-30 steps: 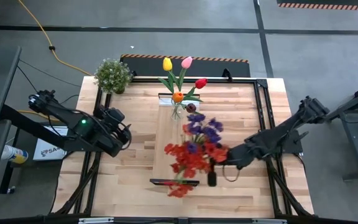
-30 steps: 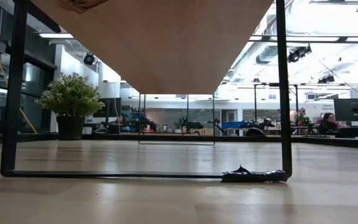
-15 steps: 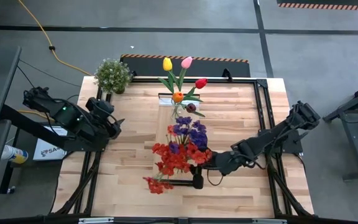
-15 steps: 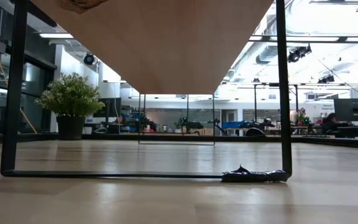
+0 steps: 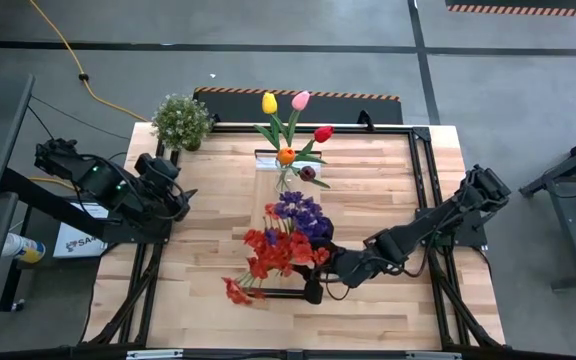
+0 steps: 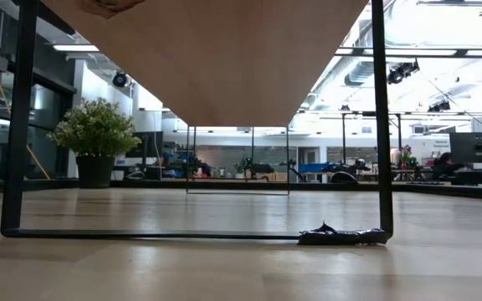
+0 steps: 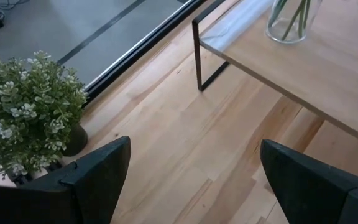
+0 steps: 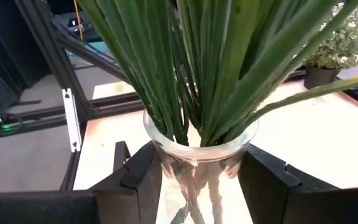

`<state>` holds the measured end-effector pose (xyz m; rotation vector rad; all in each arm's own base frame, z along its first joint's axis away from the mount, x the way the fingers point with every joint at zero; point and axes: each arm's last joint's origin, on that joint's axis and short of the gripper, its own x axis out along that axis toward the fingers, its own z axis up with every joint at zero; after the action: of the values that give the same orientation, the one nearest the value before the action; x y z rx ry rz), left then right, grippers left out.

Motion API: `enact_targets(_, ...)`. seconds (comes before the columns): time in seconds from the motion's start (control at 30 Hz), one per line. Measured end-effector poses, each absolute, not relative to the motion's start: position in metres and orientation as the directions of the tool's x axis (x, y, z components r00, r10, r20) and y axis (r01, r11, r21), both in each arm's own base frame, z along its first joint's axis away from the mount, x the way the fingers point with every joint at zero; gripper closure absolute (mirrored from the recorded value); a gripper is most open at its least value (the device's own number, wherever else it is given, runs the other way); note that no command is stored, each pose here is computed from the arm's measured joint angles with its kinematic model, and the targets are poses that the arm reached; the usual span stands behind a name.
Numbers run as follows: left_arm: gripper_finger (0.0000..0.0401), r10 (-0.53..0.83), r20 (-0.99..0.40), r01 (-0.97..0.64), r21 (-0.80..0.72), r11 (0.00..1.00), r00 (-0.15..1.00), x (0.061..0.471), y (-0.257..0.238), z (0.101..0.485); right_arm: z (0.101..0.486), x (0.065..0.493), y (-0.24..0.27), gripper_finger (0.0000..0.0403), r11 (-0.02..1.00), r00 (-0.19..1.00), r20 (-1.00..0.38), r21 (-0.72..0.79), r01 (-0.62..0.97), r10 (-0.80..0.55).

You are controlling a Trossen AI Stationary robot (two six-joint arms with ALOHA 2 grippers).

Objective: Pick and place flowers into a vace then onto a shelf
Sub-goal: Put the transparent vase on the shelf

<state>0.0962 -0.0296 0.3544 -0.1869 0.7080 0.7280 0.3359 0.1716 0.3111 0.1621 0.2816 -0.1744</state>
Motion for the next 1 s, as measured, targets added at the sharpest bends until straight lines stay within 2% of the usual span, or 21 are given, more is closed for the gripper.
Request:
enact_targets(0.27,0.0011,0.545,-0.651,-0.664,0.083,0.743,0.529,0.096,-0.03,0.354,0.299,0.334,0.171,0.0234,0.961,0.942,-0.3,0.182,0.21,-0.149)
enact_targets(0.73,0.0011,0.545,-0.651,-0.656,0.095,0.749,0.528,0.096,-0.03,0.354,0.298,0.334,0.171,0.0234,0.964,0.947,-0.282,0.167,0.208,-0.156)
enact_targets(1.0,0.0011,0.544,-0.651,-0.656,0.094,0.749,0.528,0.096,-0.03,0.354,0.297,0.334,0.171,0.0212,0.963,0.945,-0.284,0.163,0.214,-0.162)
